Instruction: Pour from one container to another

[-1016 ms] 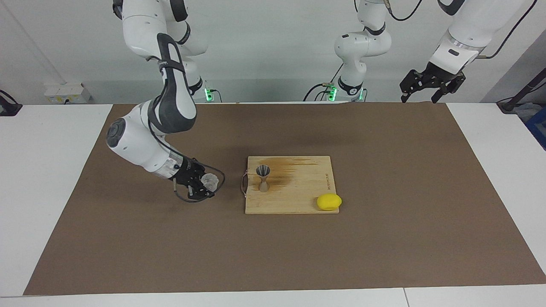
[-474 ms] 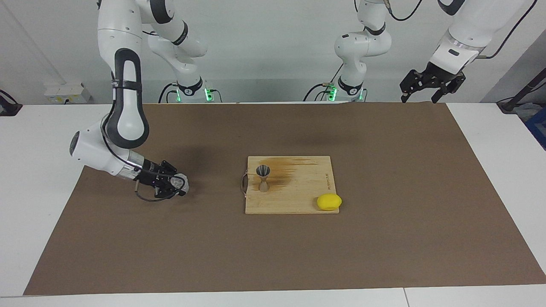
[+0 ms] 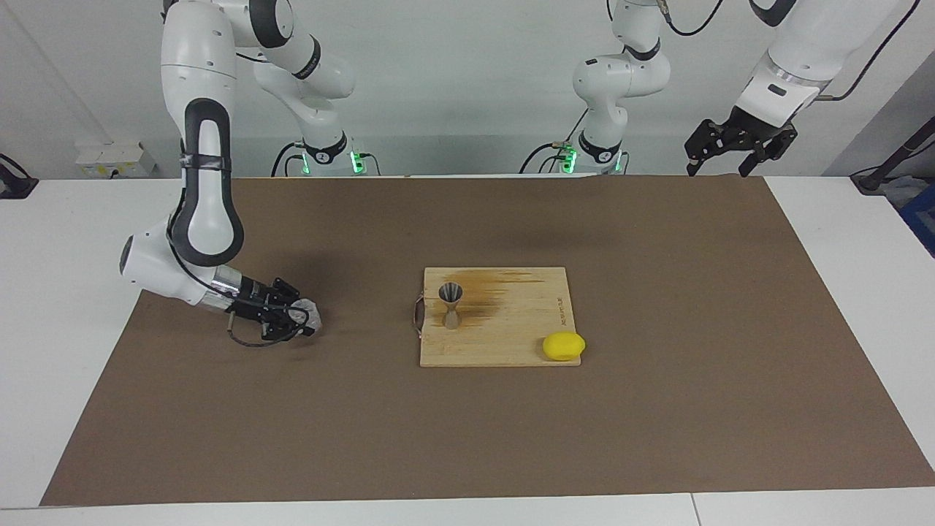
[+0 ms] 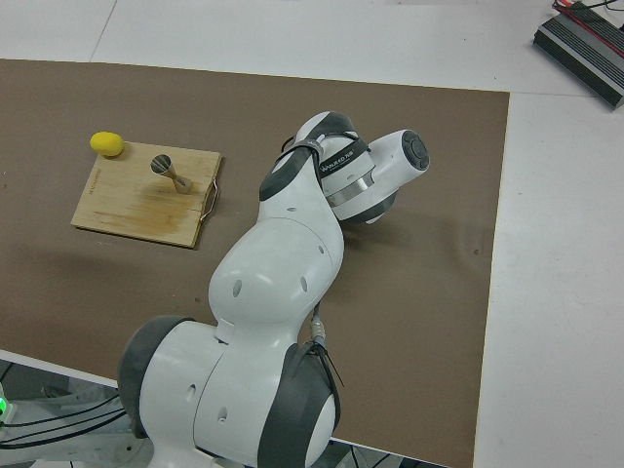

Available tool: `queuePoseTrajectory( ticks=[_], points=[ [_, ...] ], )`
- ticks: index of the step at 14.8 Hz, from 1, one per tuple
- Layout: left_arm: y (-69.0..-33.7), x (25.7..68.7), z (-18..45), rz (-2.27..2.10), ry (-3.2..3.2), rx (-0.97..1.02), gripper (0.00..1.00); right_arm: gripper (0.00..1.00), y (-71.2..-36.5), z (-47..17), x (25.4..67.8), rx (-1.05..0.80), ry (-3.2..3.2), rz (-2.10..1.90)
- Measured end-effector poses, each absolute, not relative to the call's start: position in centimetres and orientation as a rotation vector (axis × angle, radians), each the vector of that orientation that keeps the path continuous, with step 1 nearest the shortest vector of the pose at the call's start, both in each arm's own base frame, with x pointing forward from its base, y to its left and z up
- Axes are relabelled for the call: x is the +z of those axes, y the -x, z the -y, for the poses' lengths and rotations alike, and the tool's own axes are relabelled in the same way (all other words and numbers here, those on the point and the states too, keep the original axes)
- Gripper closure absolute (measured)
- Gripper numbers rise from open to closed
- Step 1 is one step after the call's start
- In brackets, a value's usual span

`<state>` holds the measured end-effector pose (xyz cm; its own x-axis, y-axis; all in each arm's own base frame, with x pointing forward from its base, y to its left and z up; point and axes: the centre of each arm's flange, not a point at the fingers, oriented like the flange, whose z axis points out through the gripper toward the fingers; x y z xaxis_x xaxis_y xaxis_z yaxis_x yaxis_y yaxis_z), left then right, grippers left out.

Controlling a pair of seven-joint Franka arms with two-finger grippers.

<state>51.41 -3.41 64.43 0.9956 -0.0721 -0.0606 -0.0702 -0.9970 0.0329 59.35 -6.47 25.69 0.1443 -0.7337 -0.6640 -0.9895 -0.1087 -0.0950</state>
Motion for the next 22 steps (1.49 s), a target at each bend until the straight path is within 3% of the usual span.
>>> queuePoseTrajectory(
  ticks=[7,9,12,13,22],
  points=[
    [-51.4,64.4,3.4,0.111,-3.107,-0.096,0.0,0.49,-58.3,7.5,24.5,0.642,1.829,-1.689],
    [-51.4,64.4,3.4,0.111,-3.107,-0.096,0.0,0.37,-58.3,7.9,24.5,0.624,1.819,-1.703],
    [-51.4,64.4,3.4,0.111,-3.107,-0.096,0.0,0.03,-58.4,8.2,24.7,0.601,1.818,-1.71],
    [-51.4,64.4,3.4,0.111,-3.107,-0.096,0.0,0.0,-58.5,8.2,25.2,0.586,1.819,-1.708],
    [-51.4,64.4,3.4,0.111,-3.107,-0.096,0.0,0.0,-57.6,8.6,33.9,0.406,2.268,-1.528]
  ],
)
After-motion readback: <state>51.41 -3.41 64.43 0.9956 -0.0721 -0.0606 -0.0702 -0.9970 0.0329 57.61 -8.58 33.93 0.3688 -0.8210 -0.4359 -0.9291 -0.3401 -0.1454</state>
